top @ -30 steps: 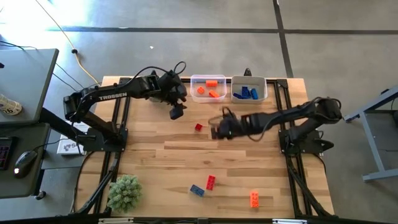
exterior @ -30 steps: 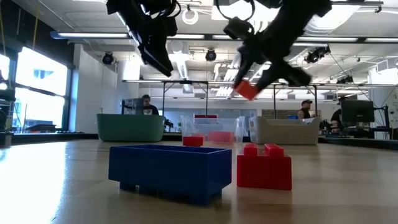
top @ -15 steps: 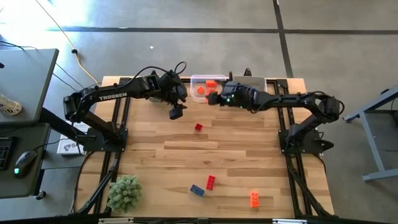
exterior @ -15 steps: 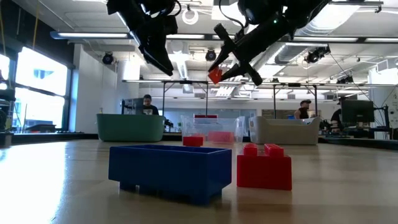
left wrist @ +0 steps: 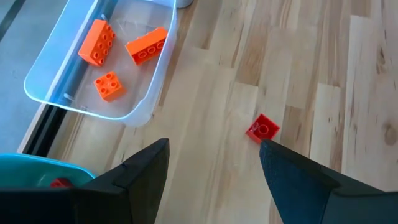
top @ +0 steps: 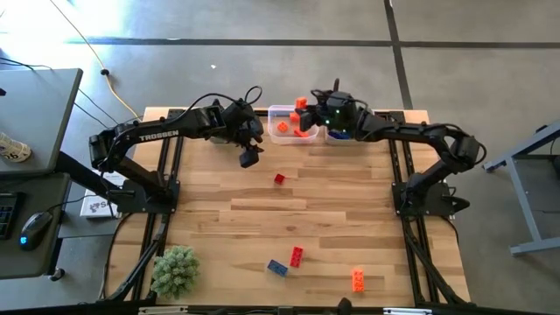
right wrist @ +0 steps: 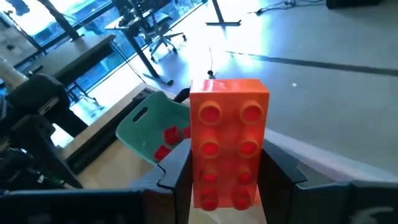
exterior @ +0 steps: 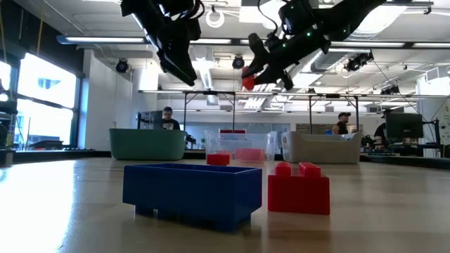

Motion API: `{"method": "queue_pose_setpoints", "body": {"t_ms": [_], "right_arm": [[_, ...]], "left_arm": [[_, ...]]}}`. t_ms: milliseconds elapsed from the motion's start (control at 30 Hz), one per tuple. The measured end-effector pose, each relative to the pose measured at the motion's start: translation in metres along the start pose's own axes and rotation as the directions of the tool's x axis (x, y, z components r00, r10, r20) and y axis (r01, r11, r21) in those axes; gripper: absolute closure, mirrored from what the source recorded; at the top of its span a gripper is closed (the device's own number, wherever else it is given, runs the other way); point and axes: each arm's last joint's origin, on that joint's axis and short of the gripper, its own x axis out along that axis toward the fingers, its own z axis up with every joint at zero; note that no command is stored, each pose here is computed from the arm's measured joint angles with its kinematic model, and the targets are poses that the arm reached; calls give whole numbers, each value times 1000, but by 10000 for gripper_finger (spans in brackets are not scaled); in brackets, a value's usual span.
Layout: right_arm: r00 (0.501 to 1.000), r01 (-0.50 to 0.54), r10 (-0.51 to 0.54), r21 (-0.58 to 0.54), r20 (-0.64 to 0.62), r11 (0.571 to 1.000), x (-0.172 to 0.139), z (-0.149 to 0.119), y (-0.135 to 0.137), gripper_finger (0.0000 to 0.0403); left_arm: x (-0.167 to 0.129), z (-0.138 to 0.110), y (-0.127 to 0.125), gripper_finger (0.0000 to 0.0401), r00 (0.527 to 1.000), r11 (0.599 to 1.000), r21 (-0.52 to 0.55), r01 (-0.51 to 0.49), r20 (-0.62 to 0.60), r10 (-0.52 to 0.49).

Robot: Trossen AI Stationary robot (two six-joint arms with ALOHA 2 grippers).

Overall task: Sort & place blocks by color
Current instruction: Put the orange game piece into the transparent bin

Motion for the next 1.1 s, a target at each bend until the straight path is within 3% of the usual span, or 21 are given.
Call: {"method": "queue_pose_setpoints", "body": {"t_ms": [267, 467, 767, 1100], "right_arm": [[997, 52, -61, -147, -55, 988, -1, 31, -14, 288], [978, 99, -120, -126, -171, 987, 10, 44, -30, 288], [910, 122, -154, -106, -384, 987, 46, 29, -35, 288], [841, 166, -175, -63, -512, 984, 74, 0, -47, 288]], "left_arm": [[0, 3, 0, 160, 1000, 1000, -25, -3, 31, 4], [0, 6, 1, 160, 998, 1000, -23, -6, 59, 8], [0, 8, 1, 160, 996, 999, -38, -8, 87, 11], [0, 8, 1, 160, 997, 999, -46, -6, 81, 10]]}}
